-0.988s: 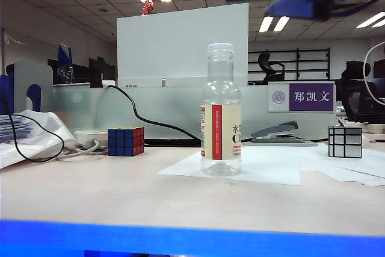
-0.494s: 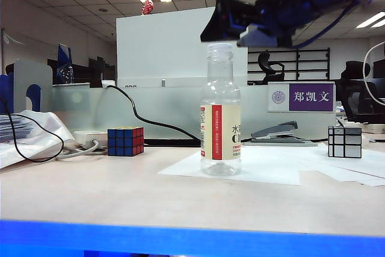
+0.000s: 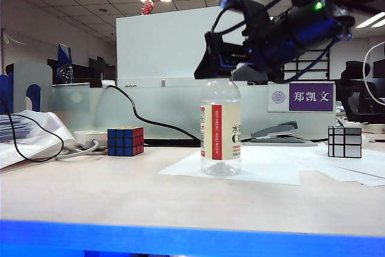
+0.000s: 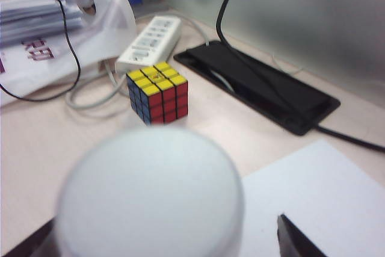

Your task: Flip the plastic bottle upside down.

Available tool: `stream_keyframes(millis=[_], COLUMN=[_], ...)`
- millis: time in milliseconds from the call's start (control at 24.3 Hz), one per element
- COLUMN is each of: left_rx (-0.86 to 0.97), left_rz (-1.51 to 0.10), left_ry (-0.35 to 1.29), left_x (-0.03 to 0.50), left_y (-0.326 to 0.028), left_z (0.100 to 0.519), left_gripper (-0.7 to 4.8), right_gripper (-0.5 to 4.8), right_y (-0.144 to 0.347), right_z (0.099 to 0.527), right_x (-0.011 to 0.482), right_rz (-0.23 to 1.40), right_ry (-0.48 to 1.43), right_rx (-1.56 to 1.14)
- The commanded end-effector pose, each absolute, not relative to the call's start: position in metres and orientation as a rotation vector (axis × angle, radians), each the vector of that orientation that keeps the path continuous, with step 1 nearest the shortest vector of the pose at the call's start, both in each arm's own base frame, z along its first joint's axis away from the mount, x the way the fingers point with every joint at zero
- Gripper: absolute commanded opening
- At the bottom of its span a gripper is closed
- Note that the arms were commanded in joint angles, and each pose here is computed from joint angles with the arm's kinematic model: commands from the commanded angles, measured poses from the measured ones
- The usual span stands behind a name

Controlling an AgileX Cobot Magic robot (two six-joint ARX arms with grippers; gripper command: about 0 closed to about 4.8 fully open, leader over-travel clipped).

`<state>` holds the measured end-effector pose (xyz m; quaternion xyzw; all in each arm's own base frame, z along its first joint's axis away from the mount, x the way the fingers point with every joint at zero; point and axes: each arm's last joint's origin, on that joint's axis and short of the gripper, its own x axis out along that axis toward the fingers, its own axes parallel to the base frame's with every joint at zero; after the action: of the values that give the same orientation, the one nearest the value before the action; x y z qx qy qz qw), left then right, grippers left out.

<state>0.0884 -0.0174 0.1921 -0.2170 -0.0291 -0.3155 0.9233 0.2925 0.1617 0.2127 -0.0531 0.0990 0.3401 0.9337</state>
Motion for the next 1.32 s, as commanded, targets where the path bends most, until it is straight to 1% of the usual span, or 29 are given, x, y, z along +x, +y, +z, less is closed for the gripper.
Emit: stream_keyframes(millis=[41,165,247,288,329,494,576,618,700,823,947,1194,1317], left_rx=[-0.437,-0.438,-0.438,-0.438,-0.438,-0.438,-0.438,-0.438,-0.438,-0.441,-0.440,-0.442,-0.445], left_rz=[-0.644,-0.644,-0.644,-0.645,-0.645,-0.644,-0.644,-0.644,-0.644,-0.646,-0.646,-0.646,-0.646], left_ry=[-0.080,-0.080,-0.079,-0.079,-0.079,-0.078,-0.079,-0.079,-0.079,-0.078,-0.078,-0.078,-0.077], left_x=[0.088,0.088,0.088,0.088,0.088,0.088,0.088,0.088,0.088,0.088,0.088,0.088,0.088], left_y=[-0.017,-0.017,-0.017,-0.017,-0.017,-0.017,-0.017,-0.017,-0.017,-0.017,-0.017,-0.017,-0.017], left_z=[0.195,0.195,0.195,0.195,0.195,0.195,0.195,0.195,0.195,0.195,0.195,0.195,0.195], left_gripper=[1.61,1.61,1.61,1.61,1.61,1.61,1.61,1.61,1.61,1.61,1.61,1.61,1.61], right_gripper=[4.79,4.79,1.29,-0.13,-0.06,-0.05,-0.05,-0.05,-0.06,-0.06,-0.06,-0.06,-0.05], right_y=[0.164,0.164,0.165,0.165,0.165,0.166,0.166,0.165,0.165,0.165,0.164,0.164,0.165], right_z=[0.212,0.211,0.211,0.212,0.213,0.217,0.222,0.226,0.234,0.247,0.259,0.269,0.269], right_x=[0.295,0.296,0.296,0.296,0.296,0.296,0.297,0.299,0.299,0.299,0.296,0.292,0.292], right_rz=[0.698,0.695,0.698,0.701,0.702,0.701,0.689,0.678,0.682,0.708,0.761,0.822,0.821], right_ry=[0.183,0.183,0.176,0.168,0.160,0.123,0.143,0.158,0.140,0.134,0.126,0.191,0.240], right_rx=[-0.106,-0.106,-0.106,-0.104,-0.103,-0.088,0.090,0.242,0.414,0.771,1.070,1.488,1.616])
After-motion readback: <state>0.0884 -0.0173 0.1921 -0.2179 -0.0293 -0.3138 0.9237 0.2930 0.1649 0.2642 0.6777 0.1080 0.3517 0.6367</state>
